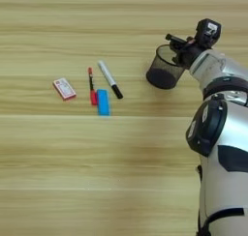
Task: Move the objects on the table
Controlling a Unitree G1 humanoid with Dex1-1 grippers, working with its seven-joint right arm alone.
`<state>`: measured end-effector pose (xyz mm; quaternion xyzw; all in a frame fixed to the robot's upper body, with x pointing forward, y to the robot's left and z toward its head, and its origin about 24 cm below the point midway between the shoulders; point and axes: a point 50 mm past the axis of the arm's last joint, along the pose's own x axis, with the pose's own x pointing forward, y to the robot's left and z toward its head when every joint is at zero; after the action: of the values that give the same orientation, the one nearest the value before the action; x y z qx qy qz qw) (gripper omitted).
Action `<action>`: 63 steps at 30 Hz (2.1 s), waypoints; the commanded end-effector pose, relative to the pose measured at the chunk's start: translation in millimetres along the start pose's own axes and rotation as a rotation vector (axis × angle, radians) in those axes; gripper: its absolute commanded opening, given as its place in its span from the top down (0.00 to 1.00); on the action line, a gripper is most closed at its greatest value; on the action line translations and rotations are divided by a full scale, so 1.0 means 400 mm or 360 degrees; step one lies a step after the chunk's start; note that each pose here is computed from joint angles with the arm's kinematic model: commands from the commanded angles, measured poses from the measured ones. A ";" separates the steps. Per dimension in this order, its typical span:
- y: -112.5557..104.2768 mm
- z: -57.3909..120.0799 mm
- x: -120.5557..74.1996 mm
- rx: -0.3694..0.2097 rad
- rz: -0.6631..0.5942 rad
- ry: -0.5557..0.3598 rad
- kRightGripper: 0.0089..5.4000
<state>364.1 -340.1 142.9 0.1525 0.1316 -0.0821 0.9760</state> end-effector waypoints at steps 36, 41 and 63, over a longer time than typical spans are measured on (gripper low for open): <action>0.006 0.017 0.005 -0.0030 -0.0140 -0.0050 0.99; -0.008 0.011 0.002 -0.0065 -0.0227 -0.0056 0.99; -0.056 0.011 -0.015 -0.0125 -0.0399 -0.0099 0.99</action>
<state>352.7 -348.2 110.9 0.1107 0.1716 -0.1845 0.9614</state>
